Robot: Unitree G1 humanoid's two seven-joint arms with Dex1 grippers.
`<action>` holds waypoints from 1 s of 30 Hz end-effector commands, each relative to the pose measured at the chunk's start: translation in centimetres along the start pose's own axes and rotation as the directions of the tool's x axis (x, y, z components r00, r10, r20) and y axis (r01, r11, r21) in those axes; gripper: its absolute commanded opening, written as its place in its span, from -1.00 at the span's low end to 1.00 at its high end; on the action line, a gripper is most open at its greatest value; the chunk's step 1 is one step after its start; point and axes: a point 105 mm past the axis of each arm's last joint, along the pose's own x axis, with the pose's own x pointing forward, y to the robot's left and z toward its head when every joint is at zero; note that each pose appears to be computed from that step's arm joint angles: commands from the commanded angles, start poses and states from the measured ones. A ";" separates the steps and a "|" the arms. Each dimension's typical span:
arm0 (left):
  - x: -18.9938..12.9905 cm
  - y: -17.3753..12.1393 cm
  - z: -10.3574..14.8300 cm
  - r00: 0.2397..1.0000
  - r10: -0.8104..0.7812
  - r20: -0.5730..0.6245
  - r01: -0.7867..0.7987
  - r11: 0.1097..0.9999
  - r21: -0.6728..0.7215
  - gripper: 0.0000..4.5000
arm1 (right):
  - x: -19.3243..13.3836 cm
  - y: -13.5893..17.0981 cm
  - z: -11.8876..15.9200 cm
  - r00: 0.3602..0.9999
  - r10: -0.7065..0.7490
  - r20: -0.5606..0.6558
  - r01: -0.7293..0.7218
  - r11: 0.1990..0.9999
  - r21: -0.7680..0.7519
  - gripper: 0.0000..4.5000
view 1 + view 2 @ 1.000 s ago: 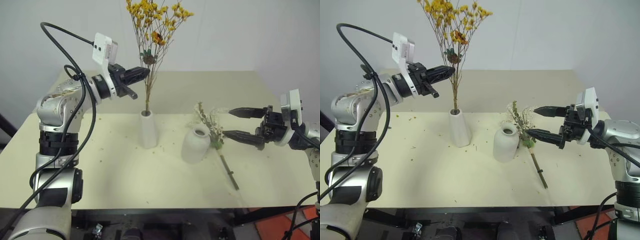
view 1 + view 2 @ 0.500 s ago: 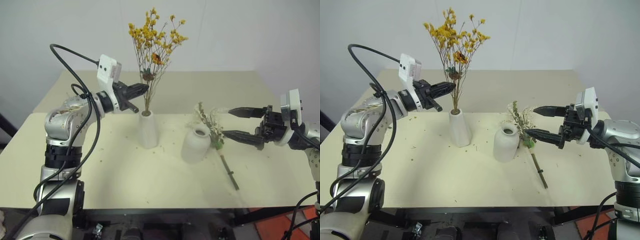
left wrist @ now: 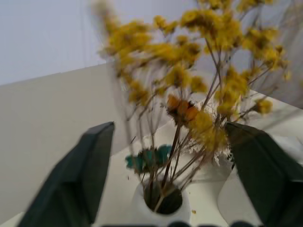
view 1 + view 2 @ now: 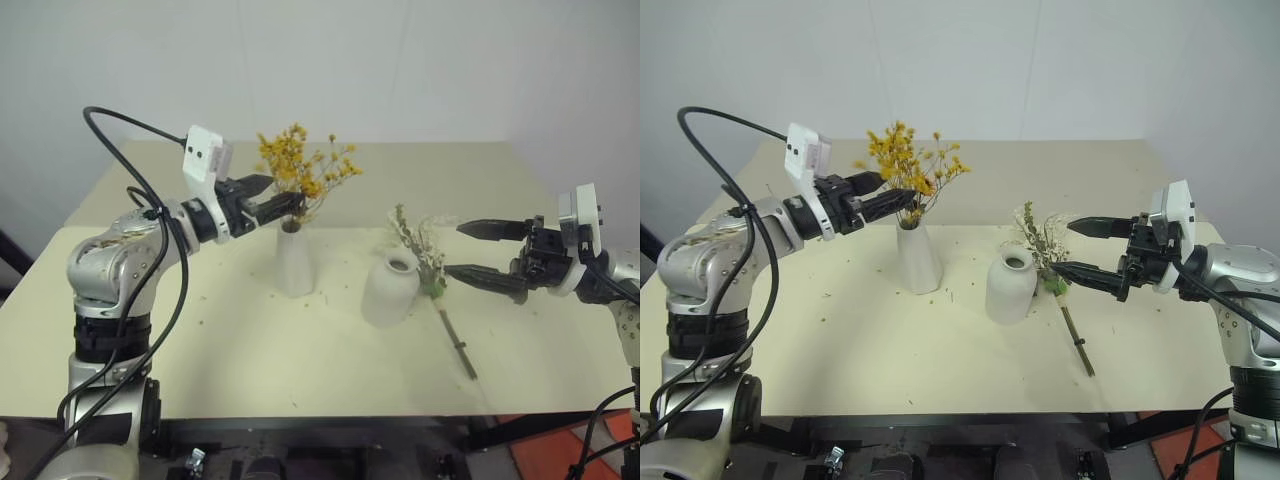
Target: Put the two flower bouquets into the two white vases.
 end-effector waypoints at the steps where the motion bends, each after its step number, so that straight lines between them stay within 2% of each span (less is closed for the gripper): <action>1: -1.8 -0.4 1.2 1.000 0.022 0.022 -0.023 0.999 0.035 0.99 | -0.4 -0.1 1.1 1.000 -0.012 0.017 0.013 0.999 -0.043 1.00; 4: -3.3 -1.0 0.8 1.000 -0.003 -0.006 0.004 0.999 0.043 0.99 | -0.9 -0.5 0.5 0.999 -0.048 -0.016 0.048 0.998 -0.027 1.00; 8: -5.6 -3.8 0.2 0.980 -0.189 -0.058 0.195 0.971 0.137 0.99 | -1.6 -2.3 -1.7 0.961 -0.213 -0.176 0.212 0.977 -0.019 1.00; 11: -5.9 -4.8 -0.2 0.960 -0.264 -0.095 0.276 0.948 0.156 0.99 | -1.7 -2.7 -2.6 0.924 -0.266 -0.275 0.276 0.961 -0.003 1.00; 14: -5.6 -5.8 -0.4 0.933 -0.339 -0.122 0.355 0.922 0.154 0.99 | -1.5 -2.4 -3.8 0.865 -0.235 -0.444 0.314 0.942 0.115 1.00; 16: -5.2 -6.4 -0.2 0.914 -0.385 -0.126 0.401 0.903 0.153 0.99 | -1.2 -1.6 -4.7 0.813 -0.152 -0.563 0.340 0.907 0.247 1.00; 20: -4.2 -7.1 0.7 0.879 -0.459 -0.132 0.475 0.868 0.145 0.99 | 0.0 -0.8 -5.3 0.724 -0.024 -0.689 0.386 0.843 0.376 1.00; 27: -2.1 -7.4 1.3 0.839 -0.521 -0.157 0.542 0.827 0.150 0.99 | 1.3 -2.4 -7.3 0.545 0.036 -0.838 0.492 0.795 0.355 1.00; 30: -1.8 -7.7 1.2 0.823 -0.544 -0.161 0.565 0.810 0.154 0.99 | 1.4 -2.8 -9.0 0.454 0.055 -0.889 0.508 0.804 0.310 1.00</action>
